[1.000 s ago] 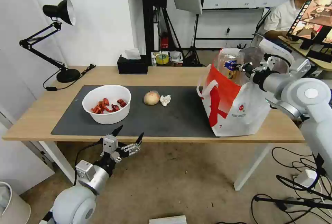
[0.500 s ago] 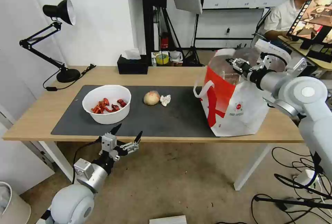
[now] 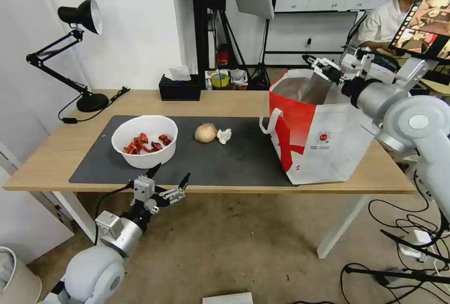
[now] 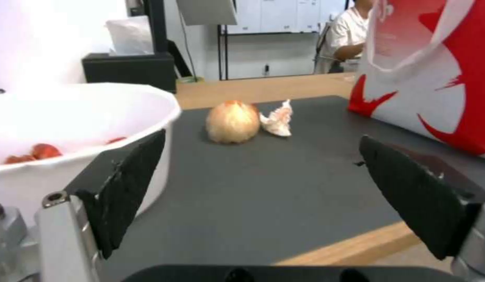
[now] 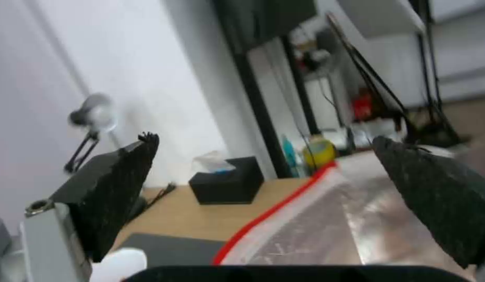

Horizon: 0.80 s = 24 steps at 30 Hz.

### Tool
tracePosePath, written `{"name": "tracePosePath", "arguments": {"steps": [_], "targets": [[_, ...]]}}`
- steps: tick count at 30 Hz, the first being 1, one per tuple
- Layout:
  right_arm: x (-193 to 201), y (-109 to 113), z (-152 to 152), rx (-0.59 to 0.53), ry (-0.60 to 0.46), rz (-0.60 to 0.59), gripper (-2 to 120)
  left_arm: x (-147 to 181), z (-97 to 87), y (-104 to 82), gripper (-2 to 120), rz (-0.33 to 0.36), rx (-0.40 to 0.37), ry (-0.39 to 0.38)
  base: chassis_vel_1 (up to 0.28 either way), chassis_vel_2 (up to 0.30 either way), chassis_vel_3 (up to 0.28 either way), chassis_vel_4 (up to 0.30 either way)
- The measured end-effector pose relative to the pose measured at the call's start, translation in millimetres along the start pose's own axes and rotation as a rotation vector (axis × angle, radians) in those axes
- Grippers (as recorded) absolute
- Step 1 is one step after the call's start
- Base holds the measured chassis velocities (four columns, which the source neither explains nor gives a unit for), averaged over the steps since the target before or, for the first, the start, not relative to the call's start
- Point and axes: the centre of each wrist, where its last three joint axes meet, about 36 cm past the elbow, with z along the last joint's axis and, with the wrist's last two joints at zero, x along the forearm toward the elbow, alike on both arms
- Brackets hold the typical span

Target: Pick up the trash from the table and place it into the takeout bag.

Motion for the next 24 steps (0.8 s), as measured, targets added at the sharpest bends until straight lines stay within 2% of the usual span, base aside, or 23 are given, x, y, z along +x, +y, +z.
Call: {"name": "tracePosePath", "arguments": {"steps": [1,2,4,5,8,16,19,24], "targets": [[4.0,3.7,4.5,0.066,-0.013,-0.043,100,-0.2,-0.8,3.0,100,-0.007,-0.005,-0.002,0.000,0.000,0.000,0.000],[4.0,3.7,4.5,0.066,-0.013,-0.043,100,-0.2,-0.8,3.0,100,-0.007,-0.005,-0.002,0.000,0.000,0.000,0.000],[12.3,10.2,12.9,0.174,-0.024,-0.100,100,-0.6,-2.1,9.1,100,-0.020,-0.018,-0.007,0.000,0.000,0.000,0.000],[12.3,10.2,12.9,0.174,-0.024,-0.100,100,-0.6,-2.1,9.1,100,-0.020,-0.018,-0.007,0.000,0.000,0.000,0.000],[28.5,19.8,29.0,0.291,-0.006,-0.136,100,0.3,-3.5,13.6,100,-0.029,-0.028,-0.013,0.000,0.000,0.000,0.000],[62.1,28.8,67.4,0.306,0.008,-0.182,100,3.0,-3.1,14.3,100,-0.035,-0.025,-0.013,0.000,0.000,0.000,0.000],[82.4,33.3,97.7,0.284,0.004,-0.218,100,3.7,-4.0,16.1,100,-0.039,-0.018,-0.020,0.000,0.000,0.000,0.000],[96.0,39.4,127.7,0.256,-0.005,-0.213,100,7.3,-1.8,16.9,100,-0.047,-0.015,-0.018,0.000,0.000,0.000,0.000]]}}
